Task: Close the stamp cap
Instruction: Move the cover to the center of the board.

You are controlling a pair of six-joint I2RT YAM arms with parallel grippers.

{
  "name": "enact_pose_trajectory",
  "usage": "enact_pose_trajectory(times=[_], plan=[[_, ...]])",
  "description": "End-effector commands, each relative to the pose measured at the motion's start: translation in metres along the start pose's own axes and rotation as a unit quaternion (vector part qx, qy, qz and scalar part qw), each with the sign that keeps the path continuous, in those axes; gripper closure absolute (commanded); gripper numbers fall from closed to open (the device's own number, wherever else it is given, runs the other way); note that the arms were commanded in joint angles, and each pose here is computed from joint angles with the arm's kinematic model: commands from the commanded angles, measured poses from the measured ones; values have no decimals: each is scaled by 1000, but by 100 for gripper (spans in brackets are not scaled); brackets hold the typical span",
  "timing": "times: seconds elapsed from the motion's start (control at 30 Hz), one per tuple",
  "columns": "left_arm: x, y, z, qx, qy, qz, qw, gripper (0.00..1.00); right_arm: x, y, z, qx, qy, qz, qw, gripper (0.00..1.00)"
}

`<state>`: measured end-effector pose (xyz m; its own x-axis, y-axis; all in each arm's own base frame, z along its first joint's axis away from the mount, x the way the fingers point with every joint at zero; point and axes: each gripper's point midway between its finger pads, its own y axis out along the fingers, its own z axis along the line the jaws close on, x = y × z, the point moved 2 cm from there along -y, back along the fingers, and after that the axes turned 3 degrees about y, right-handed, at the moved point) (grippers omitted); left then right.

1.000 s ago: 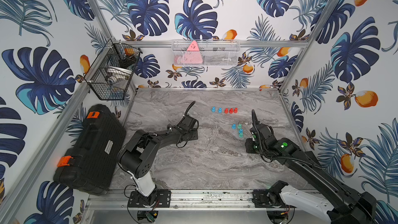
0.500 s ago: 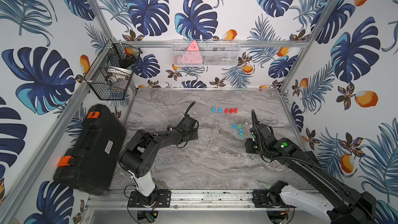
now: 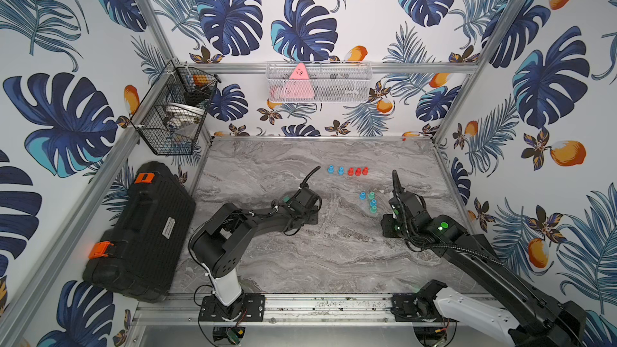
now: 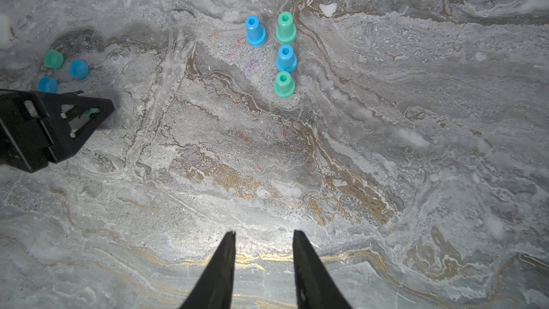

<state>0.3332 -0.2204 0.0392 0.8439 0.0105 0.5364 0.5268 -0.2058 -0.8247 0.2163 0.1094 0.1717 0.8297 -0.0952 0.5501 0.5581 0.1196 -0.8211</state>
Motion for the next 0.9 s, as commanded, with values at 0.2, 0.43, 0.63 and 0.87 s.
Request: enact_pose_trajectory(times=[0.2,0.43,0.63,0.87], plan=[[-34,8,-28,-9,23,66,998,40,4,-3,2,3,5,-15,1000,64],[-32,15,-49,-17,36,66,997,40,5,-4,2,5,4,-18,1000,64],[-29,21,-60,-21,41,66,997,40,5,-5,2,4,4,-20,1000,64],[-23,27,-68,-23,46,64,997,40,5,-5,2,2,4,-21,1000,64]])
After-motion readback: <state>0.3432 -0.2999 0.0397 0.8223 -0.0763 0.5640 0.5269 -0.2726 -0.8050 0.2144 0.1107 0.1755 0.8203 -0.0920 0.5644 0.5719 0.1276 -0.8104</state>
